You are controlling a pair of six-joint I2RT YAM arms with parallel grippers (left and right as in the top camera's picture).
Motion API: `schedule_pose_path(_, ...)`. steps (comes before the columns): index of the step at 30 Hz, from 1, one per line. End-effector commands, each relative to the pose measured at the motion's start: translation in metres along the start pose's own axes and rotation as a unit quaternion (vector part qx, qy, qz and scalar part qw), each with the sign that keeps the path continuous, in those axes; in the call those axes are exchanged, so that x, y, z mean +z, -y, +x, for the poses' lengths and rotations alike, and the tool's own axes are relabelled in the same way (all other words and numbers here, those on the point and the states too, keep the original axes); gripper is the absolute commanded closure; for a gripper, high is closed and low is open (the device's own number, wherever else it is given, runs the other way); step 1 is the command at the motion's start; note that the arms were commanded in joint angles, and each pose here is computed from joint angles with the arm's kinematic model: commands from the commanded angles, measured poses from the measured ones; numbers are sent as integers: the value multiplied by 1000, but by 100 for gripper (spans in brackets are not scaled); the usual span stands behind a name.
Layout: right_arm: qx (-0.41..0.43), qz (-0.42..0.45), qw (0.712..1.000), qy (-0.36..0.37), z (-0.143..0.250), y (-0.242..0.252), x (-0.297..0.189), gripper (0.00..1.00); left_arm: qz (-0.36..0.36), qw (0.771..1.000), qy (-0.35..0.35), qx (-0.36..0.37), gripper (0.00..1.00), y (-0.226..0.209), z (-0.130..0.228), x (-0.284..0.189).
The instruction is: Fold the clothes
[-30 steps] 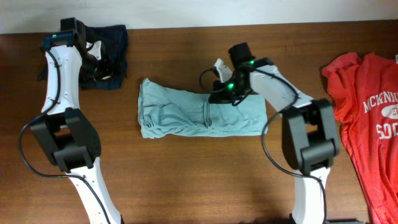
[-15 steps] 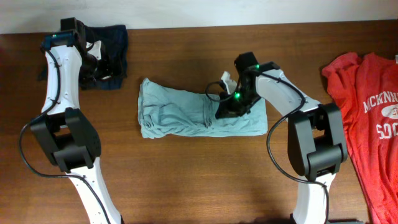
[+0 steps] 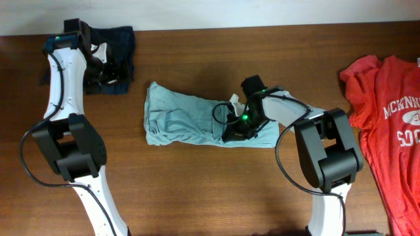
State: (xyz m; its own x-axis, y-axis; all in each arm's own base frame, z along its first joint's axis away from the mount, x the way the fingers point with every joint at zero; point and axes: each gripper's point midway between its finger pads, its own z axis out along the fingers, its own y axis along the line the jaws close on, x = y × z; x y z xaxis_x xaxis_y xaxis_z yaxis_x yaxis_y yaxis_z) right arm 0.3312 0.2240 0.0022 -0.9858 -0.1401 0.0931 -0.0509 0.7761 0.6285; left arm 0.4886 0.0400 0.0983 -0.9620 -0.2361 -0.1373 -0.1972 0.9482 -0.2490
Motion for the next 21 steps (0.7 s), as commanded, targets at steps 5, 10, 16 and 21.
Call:
schedule_pose_path(5, -57, 6, 995, 84, -31, -38, -84, 95, -2, 1000, 4, 0, 1, -1, -3, -1)
schedule_pose_path(10, -12, 96, 985, 145, -39, 0, -155, 91, -2, 1000, 5, 1, 1, -1, -3, -2)
schedule_pose_path(16, 42, 120, 982, 137, -21, 54, -184, 51, -2, 1000, 4, 0, 1, -1, -3, -1)
schedule_pose_path(21, 59, 154, 979, 115, -8, 95, -172, 40, -2, 1000, 5, 1, 1, -1, -3, -2)
